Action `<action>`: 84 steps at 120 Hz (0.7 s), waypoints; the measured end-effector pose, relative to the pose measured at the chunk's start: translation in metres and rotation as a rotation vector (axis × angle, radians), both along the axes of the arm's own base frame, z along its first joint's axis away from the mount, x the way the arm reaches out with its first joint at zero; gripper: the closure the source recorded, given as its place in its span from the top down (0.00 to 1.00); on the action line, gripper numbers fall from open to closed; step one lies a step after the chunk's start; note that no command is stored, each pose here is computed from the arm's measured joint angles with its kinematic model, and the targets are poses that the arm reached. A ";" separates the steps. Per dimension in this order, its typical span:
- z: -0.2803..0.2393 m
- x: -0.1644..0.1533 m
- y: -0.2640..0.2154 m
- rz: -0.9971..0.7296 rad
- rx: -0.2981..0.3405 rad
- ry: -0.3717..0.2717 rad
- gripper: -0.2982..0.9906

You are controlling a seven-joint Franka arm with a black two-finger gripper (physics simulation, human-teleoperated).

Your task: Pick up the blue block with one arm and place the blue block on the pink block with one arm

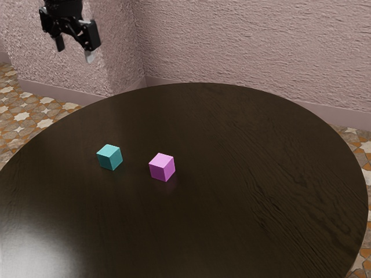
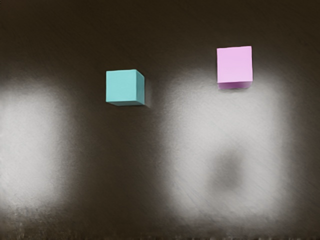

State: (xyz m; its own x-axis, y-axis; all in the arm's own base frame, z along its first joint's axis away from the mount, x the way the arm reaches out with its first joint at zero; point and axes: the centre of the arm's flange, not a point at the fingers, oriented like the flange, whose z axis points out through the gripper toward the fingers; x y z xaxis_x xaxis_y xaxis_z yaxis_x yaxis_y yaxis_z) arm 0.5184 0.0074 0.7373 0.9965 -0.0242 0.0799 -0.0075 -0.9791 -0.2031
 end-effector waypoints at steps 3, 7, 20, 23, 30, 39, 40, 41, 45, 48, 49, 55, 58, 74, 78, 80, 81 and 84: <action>-0.001 0.000 0.002 0.004 0.002 0.005 0.77; -0.002 0.000 0.005 0.009 0.004 0.011 0.77; -0.025 0.006 0.016 0.029 0.032 0.067 0.77; -0.035 0.010 0.018 0.033 0.037 0.087 0.77; -0.063 0.016 0.022 0.036 0.036 0.133 0.77; -0.098 0.022 0.026 0.026 0.034 0.173 0.77; -0.101 0.022 0.026 0.025 0.033 0.177 0.77; -0.104 0.022 0.027 0.024 0.033 0.180 0.77; -0.119 0.023 0.028 0.020 0.031 0.200 0.77; -0.129 0.023 0.030 0.018 0.029 0.214 0.77; -0.132 0.023 0.030 0.017 0.029 0.217 0.77; -0.147 0.022 0.033 0.014 0.029 0.238 0.77; -0.153 0.021 0.034 0.012 0.028 0.247 0.77; -0.169 0.017 0.049 0.016 0.048 0.261 0.77; -0.175 0.017 0.055 0.020 0.053 0.266 0.77; -0.178 0.016 0.058 0.022 0.054 0.269 0.77; -0.180 0.016 0.060 0.023 0.054 0.271 0.77; -0.186 0.015 0.066 0.027 0.054 0.275 0.77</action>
